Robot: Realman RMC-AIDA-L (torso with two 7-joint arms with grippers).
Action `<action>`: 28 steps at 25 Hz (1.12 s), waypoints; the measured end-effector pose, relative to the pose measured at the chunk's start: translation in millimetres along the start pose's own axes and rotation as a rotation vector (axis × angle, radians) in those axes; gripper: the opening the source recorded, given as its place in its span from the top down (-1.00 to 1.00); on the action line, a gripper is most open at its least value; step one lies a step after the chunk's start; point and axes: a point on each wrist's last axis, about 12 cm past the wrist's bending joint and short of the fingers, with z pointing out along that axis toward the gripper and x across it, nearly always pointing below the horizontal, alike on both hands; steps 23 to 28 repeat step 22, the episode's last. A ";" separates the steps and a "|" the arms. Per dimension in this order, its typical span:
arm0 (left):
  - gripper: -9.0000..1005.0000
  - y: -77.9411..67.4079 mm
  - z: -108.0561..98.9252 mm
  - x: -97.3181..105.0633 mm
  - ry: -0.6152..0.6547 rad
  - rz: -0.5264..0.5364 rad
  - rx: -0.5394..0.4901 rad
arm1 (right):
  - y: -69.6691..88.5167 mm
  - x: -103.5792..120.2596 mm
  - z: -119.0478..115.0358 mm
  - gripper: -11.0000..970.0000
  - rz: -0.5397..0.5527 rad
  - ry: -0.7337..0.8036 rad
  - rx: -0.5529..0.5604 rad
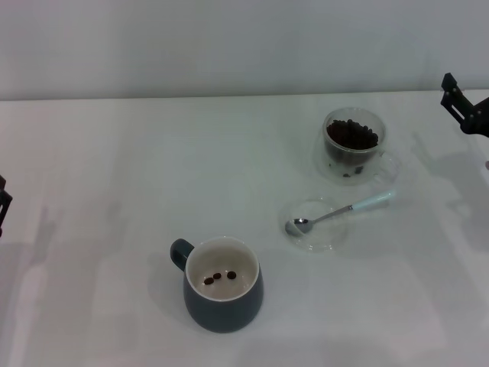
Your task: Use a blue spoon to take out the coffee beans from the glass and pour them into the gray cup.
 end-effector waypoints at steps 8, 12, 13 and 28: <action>-0.62 0.0 -6.4 3.2 0.017 0.003 0.004 | 1.8 3.2 -2.9 -0.74 0.010 0.014 -0.001; -0.62 -0.3 -10.3 6.0 0.038 0.007 0.013 | 2.8 3.2 -2.9 -0.74 0.009 0.015 -0.008; -0.62 0.0 -11.4 6.7 0.042 0.008 0.012 | 3.3 3.4 -3.0 -0.74 0.007 0.016 -0.012; -0.62 -3.1 -17.1 9.9 0.064 0.010 0.047 | 6.5 7.8 -7.6 -0.74 0.021 0.035 -0.018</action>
